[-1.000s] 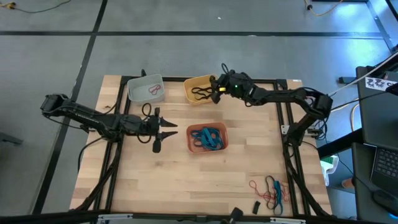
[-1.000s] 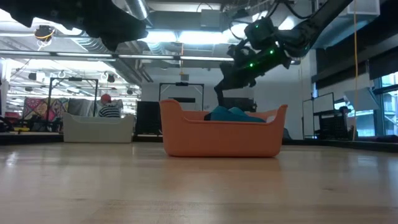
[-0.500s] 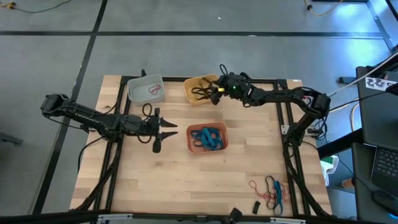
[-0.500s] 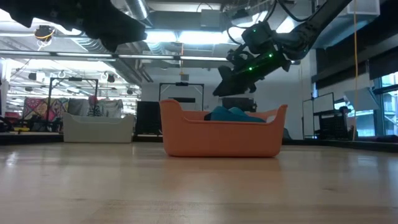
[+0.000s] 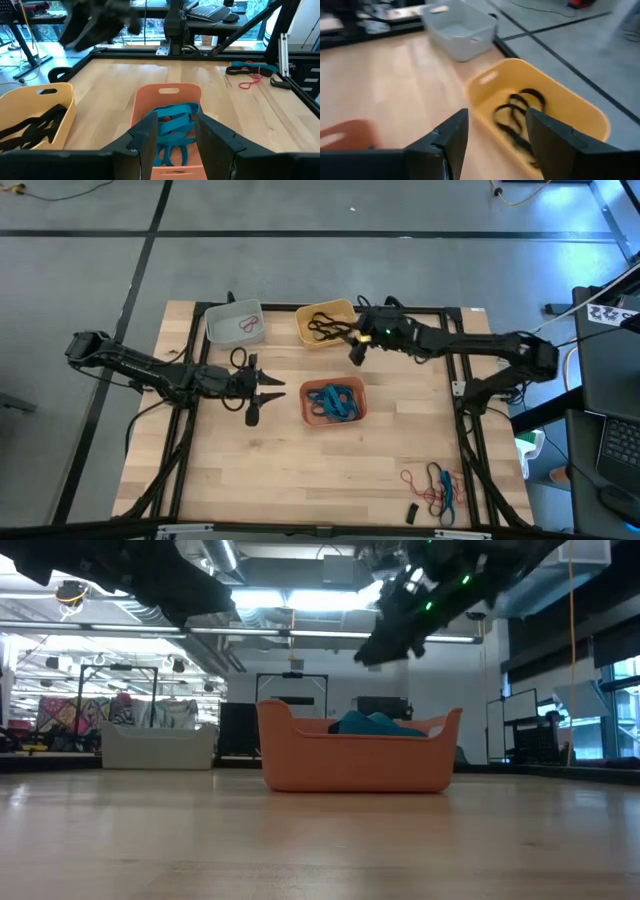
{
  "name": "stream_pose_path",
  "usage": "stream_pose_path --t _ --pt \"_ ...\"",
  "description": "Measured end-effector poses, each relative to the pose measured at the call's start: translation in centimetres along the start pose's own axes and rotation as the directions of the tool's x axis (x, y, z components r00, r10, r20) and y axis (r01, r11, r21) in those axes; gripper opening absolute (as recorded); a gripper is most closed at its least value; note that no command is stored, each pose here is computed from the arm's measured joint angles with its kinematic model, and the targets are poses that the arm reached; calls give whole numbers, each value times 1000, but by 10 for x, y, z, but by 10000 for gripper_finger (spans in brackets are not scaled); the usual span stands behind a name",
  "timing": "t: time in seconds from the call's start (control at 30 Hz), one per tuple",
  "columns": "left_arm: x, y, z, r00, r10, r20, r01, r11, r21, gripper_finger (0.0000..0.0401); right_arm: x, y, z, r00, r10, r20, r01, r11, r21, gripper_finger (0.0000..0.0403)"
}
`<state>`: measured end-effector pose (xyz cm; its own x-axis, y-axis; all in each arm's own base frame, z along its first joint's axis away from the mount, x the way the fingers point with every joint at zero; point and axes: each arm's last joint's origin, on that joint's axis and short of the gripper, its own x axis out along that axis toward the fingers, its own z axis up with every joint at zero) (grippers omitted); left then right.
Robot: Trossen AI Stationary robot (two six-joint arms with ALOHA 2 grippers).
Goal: Sort rubber bands into baskets
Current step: Put the black rubber band into the yellow bin
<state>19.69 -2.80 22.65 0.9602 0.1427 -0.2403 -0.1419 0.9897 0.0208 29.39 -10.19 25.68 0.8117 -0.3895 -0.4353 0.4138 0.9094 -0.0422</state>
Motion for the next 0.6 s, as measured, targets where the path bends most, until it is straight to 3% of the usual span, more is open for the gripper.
stream_pose_path --t 0.27,0.6 --pt "0 0 2 1000 -2 16 2 1000 -20 127 -56 51 -1 978 178 -106 -180 983 -16 193" --pt "15 -7 -1 999 -11 51 13 999 -29 127 -103 121 -34 865 373 -335 -373 925 69 193"
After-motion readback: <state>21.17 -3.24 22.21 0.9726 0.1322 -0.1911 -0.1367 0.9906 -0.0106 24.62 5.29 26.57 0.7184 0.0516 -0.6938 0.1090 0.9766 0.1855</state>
